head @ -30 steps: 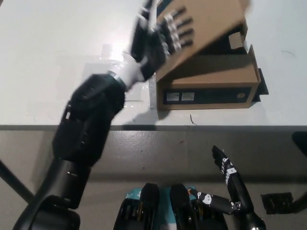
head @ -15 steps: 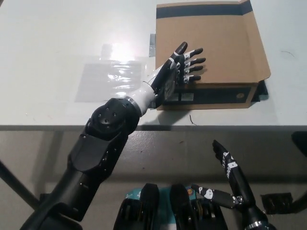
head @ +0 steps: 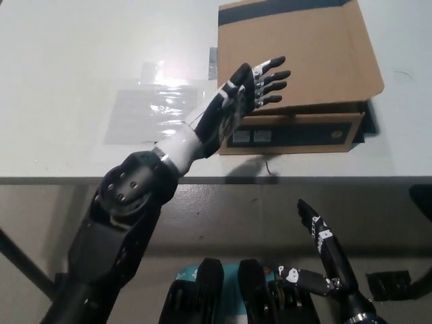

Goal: A small storge box is placed at the center of the table and the robot uses its left hand to push the lid and close it

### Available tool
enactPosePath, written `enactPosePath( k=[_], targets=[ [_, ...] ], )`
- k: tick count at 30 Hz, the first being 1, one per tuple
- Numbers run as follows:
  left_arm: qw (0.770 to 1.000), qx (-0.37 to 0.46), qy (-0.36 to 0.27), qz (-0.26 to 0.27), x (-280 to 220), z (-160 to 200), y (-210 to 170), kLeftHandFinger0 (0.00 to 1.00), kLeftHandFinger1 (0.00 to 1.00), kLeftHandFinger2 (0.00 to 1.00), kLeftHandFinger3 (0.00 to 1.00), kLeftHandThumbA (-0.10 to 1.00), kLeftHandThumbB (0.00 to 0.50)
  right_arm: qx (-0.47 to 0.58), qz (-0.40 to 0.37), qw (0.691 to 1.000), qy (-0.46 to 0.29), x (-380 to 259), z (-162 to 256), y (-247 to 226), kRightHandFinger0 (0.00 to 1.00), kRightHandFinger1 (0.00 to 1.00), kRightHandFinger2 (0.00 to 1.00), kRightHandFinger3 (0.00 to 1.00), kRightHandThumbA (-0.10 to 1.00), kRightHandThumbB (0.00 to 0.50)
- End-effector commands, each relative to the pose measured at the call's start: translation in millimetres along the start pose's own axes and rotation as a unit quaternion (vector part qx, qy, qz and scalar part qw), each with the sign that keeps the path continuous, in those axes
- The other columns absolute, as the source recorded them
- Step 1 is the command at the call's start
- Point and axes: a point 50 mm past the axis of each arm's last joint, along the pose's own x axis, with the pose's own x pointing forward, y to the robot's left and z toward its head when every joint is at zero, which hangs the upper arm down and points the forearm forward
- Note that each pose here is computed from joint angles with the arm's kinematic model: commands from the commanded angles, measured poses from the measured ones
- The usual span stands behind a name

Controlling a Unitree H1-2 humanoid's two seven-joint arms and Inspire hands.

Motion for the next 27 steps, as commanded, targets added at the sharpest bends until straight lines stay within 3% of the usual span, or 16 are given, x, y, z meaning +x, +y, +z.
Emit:
enactPosePath(
  k=[1, 4, 8, 12, 14, 17, 21, 23, 27],
  targets=[
    [0.975, 0.054, -0.209, -0.056, -51, 145, -24, 1.00, 1.00, 1.00, 1.00, 1.00, 0.438, -0.006, 0.013, 0.999, -0.045, 8, 13, 0, 1.00, 1.00, 1.00, 1.00, 1.00, 0.370],
    [0.968, 0.071, -0.233, -0.065, -89, 159, -33, 1.00, 1.00, 1.00, 1.00, 1.00, 0.434, -0.007, 0.010, 0.999, -0.043, 5, 12, -1, 1.00, 1.00, 1.00, 1.00, 1.00, 0.366],
    [0.969, 0.059, -0.232, -0.056, -119, 141, -42, 1.00, 1.00, 1.00, 1.00, 1.00, 0.431, -0.014, 0.015, 0.999, -0.042, 7, 12, 0, 1.00, 1.00, 1.00, 1.00, 1.00, 0.364],
    [0.983, 0.088, -0.155, -0.033, -156, 97, -39, 1.00, 1.00, 1.00, 1.00, 1.00, 0.396, -0.017, 0.014, 0.999, -0.040, 5, 11, 1, 1.00, 1.00, 1.00, 1.00, 1.00, 0.362],
    [0.989, 0.089, -0.119, -0.004, -171, 72, -34, 1.00, 1.00, 1.00, 1.00, 1.00, 0.351, -0.015, 0.013, 0.999, -0.040, 5, 11, 1, 1.00, 1.00, 1.00, 1.00, 1.00, 0.362],
    [0.994, 0.079, -0.056, 0.046, -197, 30, -28, 1.00, 1.00, 1.00, 1.00, 1.00, 0.337, -0.008, 0.013, 0.999, -0.037, 6, 10, 0, 1.00, 1.00, 1.00, 1.00, 1.00, 0.363],
    [0.994, 0.075, -0.011, 0.083, -215, 0, -22, 1.00, 1.00, 1.00, 1.00, 1.00, 0.325, -0.005, 0.011, 0.999, -0.035, 3, 9, 0, 1.00, 1.00, 1.00, 1.00, 1.00, 0.361],
    [0.992, 0.085, 0.014, 0.097, -226, -23, -13, 1.00, 1.00, 1.00, 1.00, 1.00, 0.282, -0.001, 0.007, 0.999, -0.034, 3, 8, 1, 1.00, 1.00, 1.00, 1.00, 1.00, 0.367],
    [0.983, 0.117, 0.075, 0.119, -237, -52, 0, 1.00, 1.00, 1.00, 1.00, 1.00, 0.271, -0.008, -0.001, 0.999, -0.031, -2, 7, 4, 1.00, 1.00, 1.00, 1.00, 1.00, 0.380]
  ],
)
